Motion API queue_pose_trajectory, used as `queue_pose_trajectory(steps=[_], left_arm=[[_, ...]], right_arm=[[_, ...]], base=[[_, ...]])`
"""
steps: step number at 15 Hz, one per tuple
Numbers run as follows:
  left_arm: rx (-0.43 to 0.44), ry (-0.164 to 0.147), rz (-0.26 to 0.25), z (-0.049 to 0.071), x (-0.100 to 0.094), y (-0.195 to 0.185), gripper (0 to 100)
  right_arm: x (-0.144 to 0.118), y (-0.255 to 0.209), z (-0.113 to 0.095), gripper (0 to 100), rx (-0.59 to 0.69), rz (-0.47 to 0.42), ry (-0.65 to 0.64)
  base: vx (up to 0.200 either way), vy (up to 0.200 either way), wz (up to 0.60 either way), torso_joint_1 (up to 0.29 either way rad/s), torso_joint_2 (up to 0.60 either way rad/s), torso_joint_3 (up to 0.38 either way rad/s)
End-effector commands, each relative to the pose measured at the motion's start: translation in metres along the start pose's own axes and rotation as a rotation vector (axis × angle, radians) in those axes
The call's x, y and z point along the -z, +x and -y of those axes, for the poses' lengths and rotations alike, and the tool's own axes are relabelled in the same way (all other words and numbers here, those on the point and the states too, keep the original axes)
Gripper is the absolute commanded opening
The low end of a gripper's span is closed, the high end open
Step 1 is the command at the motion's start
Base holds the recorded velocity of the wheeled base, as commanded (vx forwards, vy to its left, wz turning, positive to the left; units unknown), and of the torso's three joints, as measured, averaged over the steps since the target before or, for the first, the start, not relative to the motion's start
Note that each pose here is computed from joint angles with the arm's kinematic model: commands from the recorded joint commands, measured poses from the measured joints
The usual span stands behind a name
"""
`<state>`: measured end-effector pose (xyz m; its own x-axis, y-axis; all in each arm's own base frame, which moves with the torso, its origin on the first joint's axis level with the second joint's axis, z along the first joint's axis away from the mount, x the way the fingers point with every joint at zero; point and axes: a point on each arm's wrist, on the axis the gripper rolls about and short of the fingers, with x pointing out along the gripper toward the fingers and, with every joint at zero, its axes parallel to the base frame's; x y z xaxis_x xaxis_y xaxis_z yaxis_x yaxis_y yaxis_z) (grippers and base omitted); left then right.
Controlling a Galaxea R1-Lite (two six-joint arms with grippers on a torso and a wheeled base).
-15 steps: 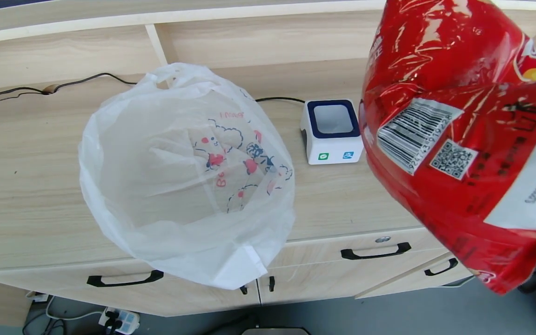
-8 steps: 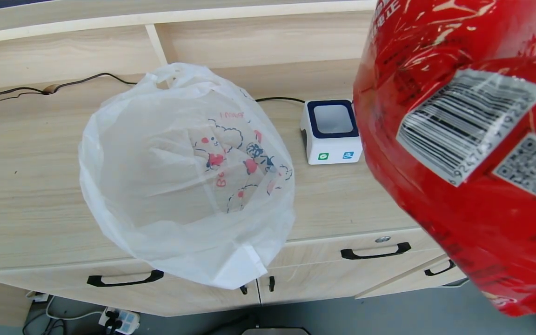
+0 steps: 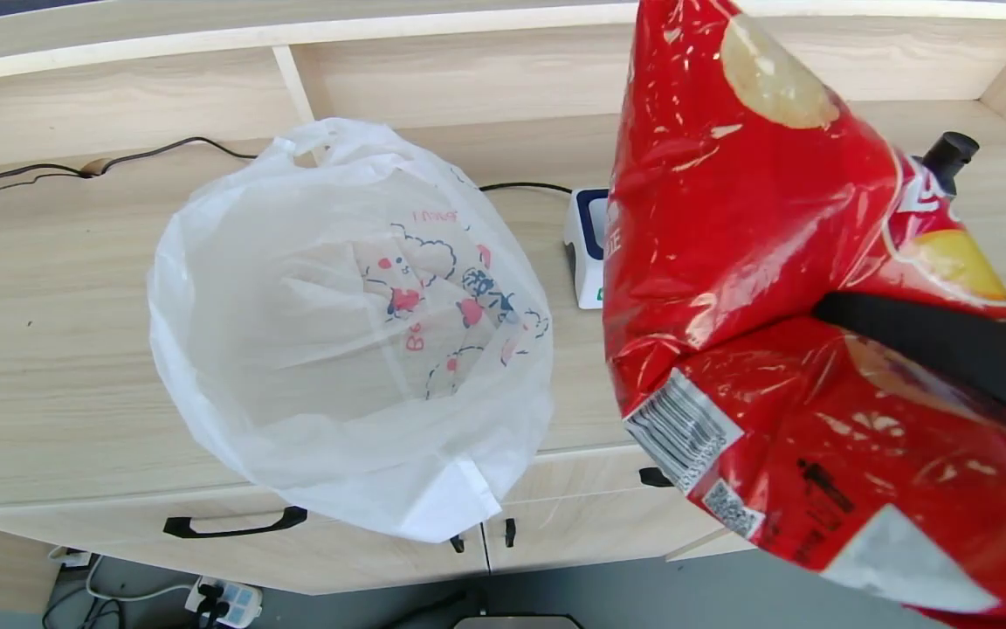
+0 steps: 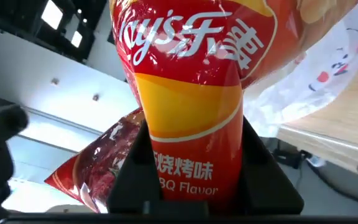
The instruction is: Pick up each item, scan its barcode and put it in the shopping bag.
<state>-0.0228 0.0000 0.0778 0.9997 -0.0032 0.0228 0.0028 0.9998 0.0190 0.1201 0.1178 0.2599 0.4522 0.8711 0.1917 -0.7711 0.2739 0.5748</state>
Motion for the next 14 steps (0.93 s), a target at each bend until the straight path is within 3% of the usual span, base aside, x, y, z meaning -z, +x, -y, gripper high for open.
queue_pose_trajectory(steps=[1,2,5,7,8,10,11,14], left_arm=[[0.0,0.001,-0.001,0.0,0.0,0.0,100],[0.0,0.001,-0.003,0.0,0.0,0.0,100],[0.0,0.003,-0.003,0.0,0.0,0.0,100],[0.0,0.003,-0.003,0.0,0.0,0.0,100],[0.0,0.001,-0.003,0.0,0.0,0.0,100],[0.0,0.003,-0.003,0.0,0.0,0.0,100],[0.0,0.003,-0.003,0.0,0.0,0.0,100],[0.0,-0.002,-0.003,0.0,0.0,0.0,100]], right_arm=[[-0.023,0.021,0.035,0,0.184,-0.019,-0.301],[-0.038,0.037,0.041,0,0.234,-0.02,-0.411],[-0.078,0.073,0.056,0,0.493,0.119,-0.611],[-0.099,0.072,0.071,0,0.579,0.115,-0.816],[-0.103,0.072,0.076,0,0.582,0.079,-0.935],[-0.102,0.074,0.078,0,0.566,0.053,-0.991],[-0.101,0.083,0.088,0,0.548,-0.01,-1.124],[-0.108,0.095,0.093,0,0.543,0.006,-1.137]], base=[[0.0,0.0,0.0,0.0,0.0,0.0],[0.0,0.0,0.0,0.0,0.0,0.0],[0.0,0.0,0.0,0.0,0.0,0.0],[0.0,0.0,0.0,0.0,0.0,0.0],[0.0,0.0,0.0,0.0,0.0,0.0],[0.0,0.0,0.0,0.0,0.0,0.0],[0.0,0.0,0.0,0.0,0.0,0.0],[0.0,0.0,0.0,0.0,0.0,0.0]])
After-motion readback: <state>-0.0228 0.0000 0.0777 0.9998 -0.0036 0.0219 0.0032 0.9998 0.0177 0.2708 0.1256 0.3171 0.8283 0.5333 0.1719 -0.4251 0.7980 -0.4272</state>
